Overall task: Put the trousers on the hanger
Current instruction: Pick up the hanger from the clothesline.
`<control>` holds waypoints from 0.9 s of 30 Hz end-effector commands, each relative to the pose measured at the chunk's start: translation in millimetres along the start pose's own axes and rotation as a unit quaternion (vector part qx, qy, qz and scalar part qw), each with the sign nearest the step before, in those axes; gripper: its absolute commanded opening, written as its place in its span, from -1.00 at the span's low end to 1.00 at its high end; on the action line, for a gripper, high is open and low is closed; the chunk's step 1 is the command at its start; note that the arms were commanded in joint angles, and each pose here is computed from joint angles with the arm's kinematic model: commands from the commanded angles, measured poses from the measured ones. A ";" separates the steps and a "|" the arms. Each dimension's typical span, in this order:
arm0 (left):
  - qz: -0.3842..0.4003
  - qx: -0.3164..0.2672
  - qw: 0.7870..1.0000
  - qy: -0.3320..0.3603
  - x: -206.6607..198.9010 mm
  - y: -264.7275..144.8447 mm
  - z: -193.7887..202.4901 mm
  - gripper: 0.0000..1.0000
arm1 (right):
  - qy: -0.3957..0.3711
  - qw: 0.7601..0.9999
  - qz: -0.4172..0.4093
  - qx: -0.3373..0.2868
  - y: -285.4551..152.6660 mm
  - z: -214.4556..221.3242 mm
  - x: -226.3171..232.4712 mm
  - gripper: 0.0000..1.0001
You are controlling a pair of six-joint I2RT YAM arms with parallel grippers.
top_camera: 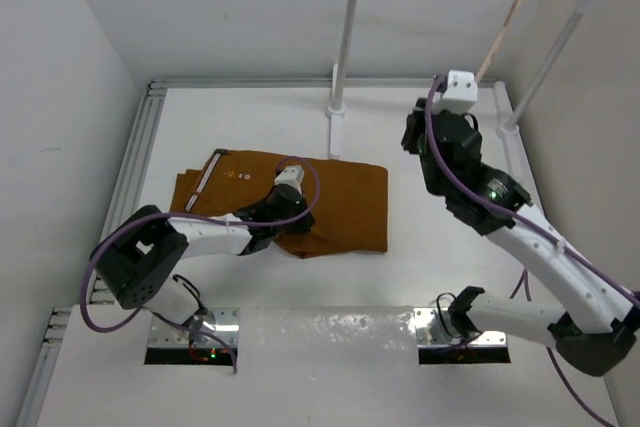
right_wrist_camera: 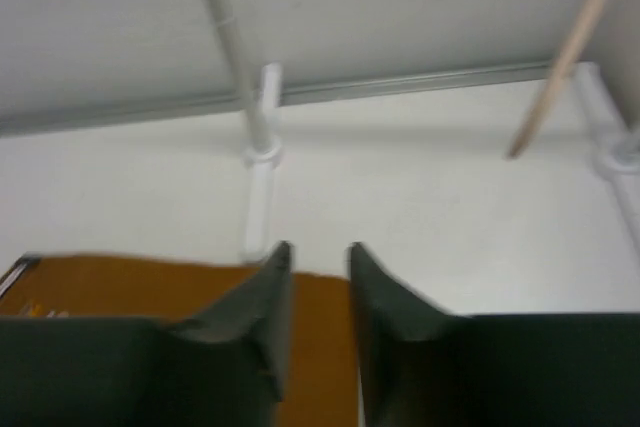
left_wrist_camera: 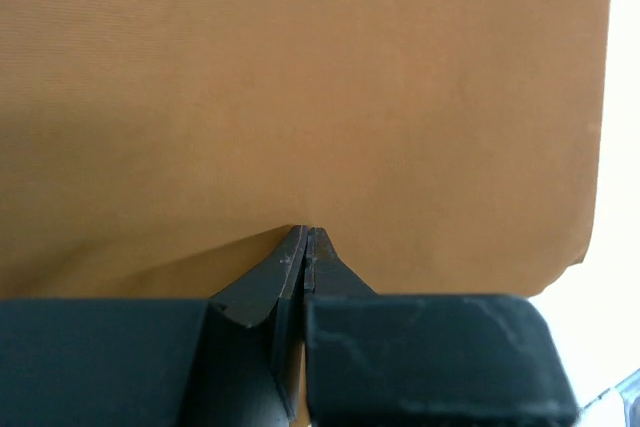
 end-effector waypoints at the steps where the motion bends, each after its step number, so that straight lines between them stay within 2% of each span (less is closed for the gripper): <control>1: 0.053 -0.020 0.998 0.008 -18.9 -6.4 -5.7 -1.00 | -0.092 0.977 0.184 -0.049 17.0 -37.5 -34.1 -0.26; 2: 0.058 -0.020 0.998 0.009 -20.3 -7.4 -4.9 -1.00 | -0.096 0.974 0.198 -0.063 21.8 -53.9 -35.3 0.19; 3: 0.059 -0.022 0.998 0.010 -20.6 -7.3 -5.3 -1.00 | -0.097 0.969 0.221 -0.061 32.5 -60.0 -46.5 0.31; 4: 0.059 -0.021 0.998 0.013 -20.1 -7.3 -4.6 -1.00 | -0.113 0.965 0.232 -0.042 52.7 -53.2 -45.9 0.37; 7: 0.067 -0.019 0.997 0.014 -21.8 -9.7 -4.5 -1.00 | -0.113 0.947 0.296 -0.043 70.9 -73.7 -67.1 0.41; 10: 0.087 -0.027 0.996 0.013 -26.3 -16.5 -6.9 -1.00 | -0.055 0.959 0.277 -0.034 93.8 -91.1 -89.1 0.42; 12: 0.090 -0.031 0.995 0.013 -28.0 -18.5 -9.6 -1.00 | -0.042 0.958 0.282 0.007 118.8 -80.8 -106.2 0.47; 13: 0.092 -0.031 0.995 0.014 -29.1 -19.0 -9.7 -1.00 | -0.029 0.960 0.279 -0.001 123.5 -97.5 -107.4 0.49; 14: 0.094 -0.030 0.995 0.014 -28.9 -19.1 -9.3 -1.00 | -0.048 0.955 0.290 0.041 143.9 -78.4 -111.1 0.51; 17: 0.094 -0.028 0.995 0.014 -28.7 -18.9 -8.4 -1.00 | -0.053 0.946 0.315 0.058 160.3 -75.9 -121.1 0.49; 22: 0.094 -0.032 0.995 0.015 -29.2 -19.6 -10.3 -1.00 | -0.013 0.949 0.306 0.072 174.5 -46.9 -142.0 0.36; 24: 0.091 -0.031 0.995 0.015 -28.4 -18.3 -9.6 -1.00 | 0.001 0.945 0.317 0.084 176.5 -34.7 -158.5 0.12; 26: 0.092 -0.027 0.995 0.015 -28.4 -17.4 -8.4 -1.00 | 0.016 0.947 0.311 0.078 178.8 -30.4 -167.1 0.03; 27: 0.092 -0.027 0.995 0.015 -28.6 -17.2 -8.2 -1.00 | 0.021 0.948 0.307 0.077 177.6 -28.1 -168.7 -0.11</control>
Point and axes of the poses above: each gripper's point midway between its finger pads, its own y axis out along the fingers, its own x axis along the line the jaws close on, z = x × y, the point moved 5 cm from there along -y, back along the fingers, and after that the axes turned 2 degrees about y, right-handed, at the moved point
